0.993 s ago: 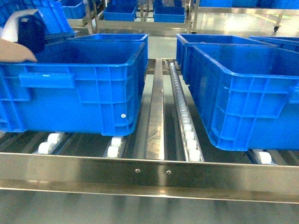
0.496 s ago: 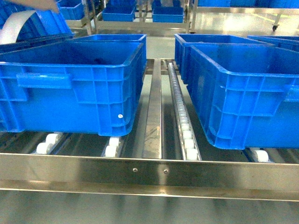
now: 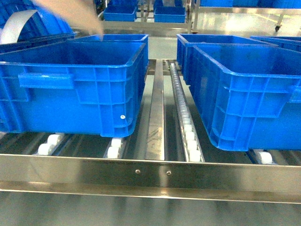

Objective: Place part in tray to right shelf

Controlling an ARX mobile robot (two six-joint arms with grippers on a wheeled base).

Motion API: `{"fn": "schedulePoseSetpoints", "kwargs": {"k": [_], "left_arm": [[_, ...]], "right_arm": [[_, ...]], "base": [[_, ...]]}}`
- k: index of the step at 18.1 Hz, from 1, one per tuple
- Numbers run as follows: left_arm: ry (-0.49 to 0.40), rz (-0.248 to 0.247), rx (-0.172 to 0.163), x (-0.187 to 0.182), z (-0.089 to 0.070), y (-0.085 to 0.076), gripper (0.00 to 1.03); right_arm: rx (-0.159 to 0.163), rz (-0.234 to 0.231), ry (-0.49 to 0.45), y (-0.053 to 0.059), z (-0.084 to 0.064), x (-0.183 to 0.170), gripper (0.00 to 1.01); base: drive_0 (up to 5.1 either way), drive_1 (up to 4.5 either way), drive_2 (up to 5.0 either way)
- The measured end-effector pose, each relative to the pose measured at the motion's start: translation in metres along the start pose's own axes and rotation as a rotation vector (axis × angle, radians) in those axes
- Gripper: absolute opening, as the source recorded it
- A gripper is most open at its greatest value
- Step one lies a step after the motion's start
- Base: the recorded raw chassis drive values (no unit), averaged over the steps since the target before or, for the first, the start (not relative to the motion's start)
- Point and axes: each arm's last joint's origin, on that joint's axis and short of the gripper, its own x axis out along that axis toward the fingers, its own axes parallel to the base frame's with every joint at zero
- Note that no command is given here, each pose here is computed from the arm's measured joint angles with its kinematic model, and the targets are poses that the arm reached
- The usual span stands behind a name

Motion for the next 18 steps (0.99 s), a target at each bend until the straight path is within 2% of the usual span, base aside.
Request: {"fn": "schedulePoseSetpoints", "kwargs": {"k": [1,2,3,4,6,7,8,13,18], "left_arm": [[0.087,0.019,0.166,-0.022,-0.017,0.007,0.15],[0.063,-0.028,0.249,-0.045,-0.014,0.007,0.15],[0.013,-0.063,0.394,-0.073,-0.009,0.004,0.15],[-0.019,-0.068,0.489,-0.095,-0.014,0.011,0.15],[-0.042,-0.090,0.560,-0.127,-0.026,0.022,0.15],[-0.042,-0.094,0.579,-0.142,-0.032,0.028,0.14],[-0.033,-0.088,0.624,-0.170,-0.047,0.044,0.14],[-0.029,-0.082,0.693,-0.219,-0.067,0.066,0.14],[-0.016,-0.073,0.725,-0.253,-0.080,0.080,0.14]], "right_arm": [[0.000,-0.001,0.002,0.000,0.000,0.000,0.86],[0.000,-0.001,0.002,0.000,0.000,0.000,0.75],[0.000,0.000,0.001,0.000,0.000,0.000,0.64],[0.000,0.000,0.000,0.000,0.000,0.000,0.53],[0.000,0.000,0.000,0.000,0.000,0.000,0.33],[0.000,0.000,0.002,0.000,0.000,0.000,0.22],[-0.002,0.000,0.002,0.000,0.000,0.000,0.01],[0.000,0.000,0.001,0.000,0.000,0.000,0.02],[0.000,0.000,0.001,0.000,0.000,0.000,0.02]], "base": [[0.0,0.00,0.0],[0.0,0.00,0.0],[0.0,0.00,0.0],[0.0,0.00,0.0],[0.0,0.00,0.0],[0.0,0.00,0.0],[0.0,0.00,0.0],[0.0,0.00,0.0],[0.0,0.00,0.0]]}}
